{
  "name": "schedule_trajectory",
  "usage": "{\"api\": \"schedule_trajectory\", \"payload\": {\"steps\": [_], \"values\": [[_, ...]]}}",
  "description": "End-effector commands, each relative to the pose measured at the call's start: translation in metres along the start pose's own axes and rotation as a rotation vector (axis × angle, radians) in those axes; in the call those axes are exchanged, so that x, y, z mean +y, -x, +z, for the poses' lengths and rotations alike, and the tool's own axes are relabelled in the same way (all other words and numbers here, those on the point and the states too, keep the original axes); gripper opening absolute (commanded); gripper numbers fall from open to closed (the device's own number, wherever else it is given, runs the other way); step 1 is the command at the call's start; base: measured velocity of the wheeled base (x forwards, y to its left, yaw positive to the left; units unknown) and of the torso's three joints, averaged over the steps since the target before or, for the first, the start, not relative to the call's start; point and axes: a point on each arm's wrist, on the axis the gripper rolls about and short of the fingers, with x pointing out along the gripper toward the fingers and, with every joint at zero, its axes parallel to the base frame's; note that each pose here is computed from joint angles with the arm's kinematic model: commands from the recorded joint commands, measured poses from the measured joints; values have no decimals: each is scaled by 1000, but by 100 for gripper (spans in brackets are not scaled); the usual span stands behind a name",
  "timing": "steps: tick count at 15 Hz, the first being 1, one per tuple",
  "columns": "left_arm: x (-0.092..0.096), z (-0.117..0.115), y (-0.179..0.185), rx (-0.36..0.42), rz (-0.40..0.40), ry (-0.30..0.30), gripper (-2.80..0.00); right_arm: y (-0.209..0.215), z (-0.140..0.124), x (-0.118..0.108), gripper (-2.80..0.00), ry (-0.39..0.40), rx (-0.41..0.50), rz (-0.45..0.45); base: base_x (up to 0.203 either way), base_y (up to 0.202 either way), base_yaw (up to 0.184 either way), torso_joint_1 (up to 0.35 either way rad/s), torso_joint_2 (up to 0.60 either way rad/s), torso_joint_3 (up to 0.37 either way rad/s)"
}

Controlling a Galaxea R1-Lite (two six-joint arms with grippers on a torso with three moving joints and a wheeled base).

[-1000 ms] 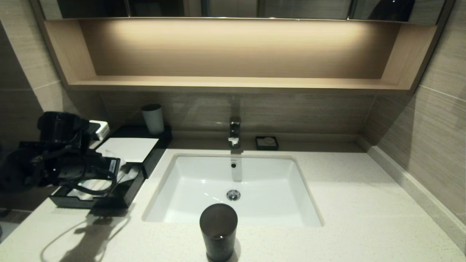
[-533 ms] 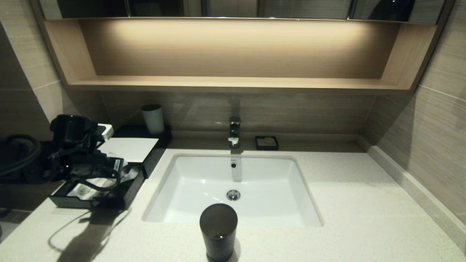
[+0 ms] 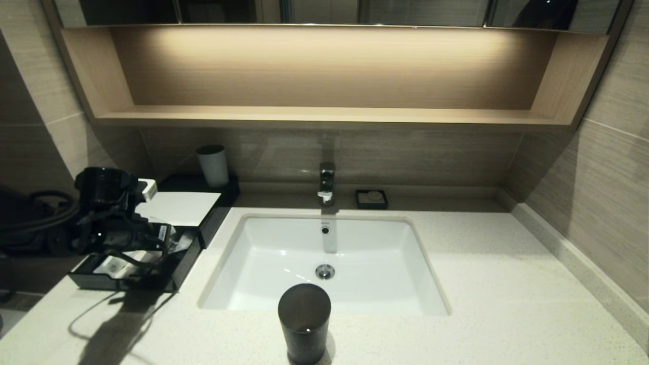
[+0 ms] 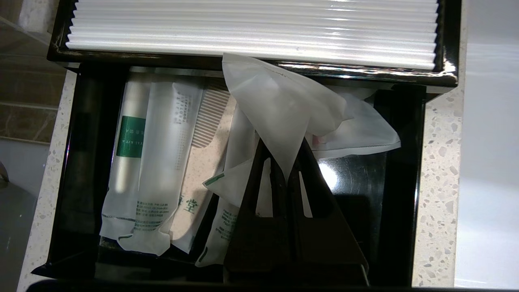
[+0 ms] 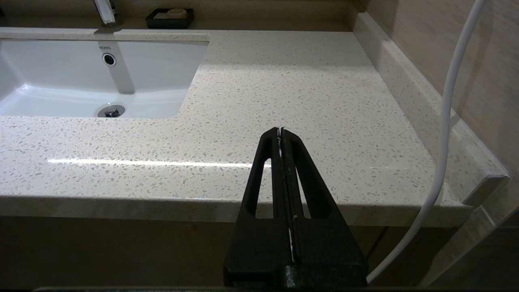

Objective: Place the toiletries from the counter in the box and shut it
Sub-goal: Place the bathroom toiletry into the drawer

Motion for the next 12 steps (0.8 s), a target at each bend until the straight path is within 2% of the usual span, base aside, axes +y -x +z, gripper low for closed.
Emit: {"api": "schedule_trajectory", "payload": {"steps": [1,12], "values": [[0,-3,-6,15,2,0,-280,0,0,0,-280,0,0,0,0,0,0,0,0,0],[1,-12,-16,61,5,10,-280,0,0,0,-280,0,1,0,0,0,0,0,0,0]]}}
